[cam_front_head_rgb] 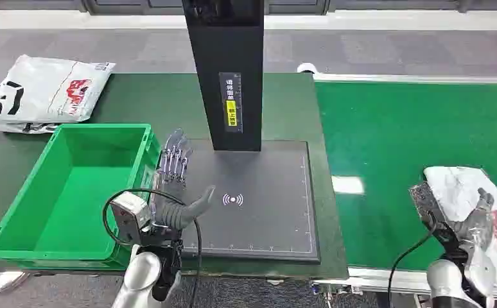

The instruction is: Moved the parcel from conveyor to table for the left to box.

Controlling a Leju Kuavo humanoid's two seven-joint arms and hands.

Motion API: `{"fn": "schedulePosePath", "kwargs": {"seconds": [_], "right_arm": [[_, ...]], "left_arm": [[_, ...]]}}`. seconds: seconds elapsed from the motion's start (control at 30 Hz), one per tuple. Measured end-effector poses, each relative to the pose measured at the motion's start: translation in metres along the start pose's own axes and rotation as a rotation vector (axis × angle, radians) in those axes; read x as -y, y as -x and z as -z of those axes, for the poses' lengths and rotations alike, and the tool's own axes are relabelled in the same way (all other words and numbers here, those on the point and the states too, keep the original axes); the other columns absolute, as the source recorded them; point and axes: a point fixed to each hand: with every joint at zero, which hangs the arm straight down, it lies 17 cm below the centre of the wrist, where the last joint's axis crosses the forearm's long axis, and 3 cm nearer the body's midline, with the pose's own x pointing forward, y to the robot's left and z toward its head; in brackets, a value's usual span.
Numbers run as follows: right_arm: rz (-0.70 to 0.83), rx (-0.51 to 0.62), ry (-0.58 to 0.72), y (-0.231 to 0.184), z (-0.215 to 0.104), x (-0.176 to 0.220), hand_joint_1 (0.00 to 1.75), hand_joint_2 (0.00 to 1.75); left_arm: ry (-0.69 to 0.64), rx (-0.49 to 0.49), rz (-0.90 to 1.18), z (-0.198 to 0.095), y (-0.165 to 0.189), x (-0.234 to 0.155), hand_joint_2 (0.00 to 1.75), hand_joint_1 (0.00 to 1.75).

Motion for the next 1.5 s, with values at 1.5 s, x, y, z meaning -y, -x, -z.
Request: {"fn": "schedulePosePath", "kwargs": {"seconds": [1.5], "right_arm": [[-0.47,0.133,-0.724,0.138,-0.041,-0.117,0.0,1.75]], "left_arm": [[0.055,-0.015,-0.018,-0.009,0.016,0.0,1.75,0.0]]}}
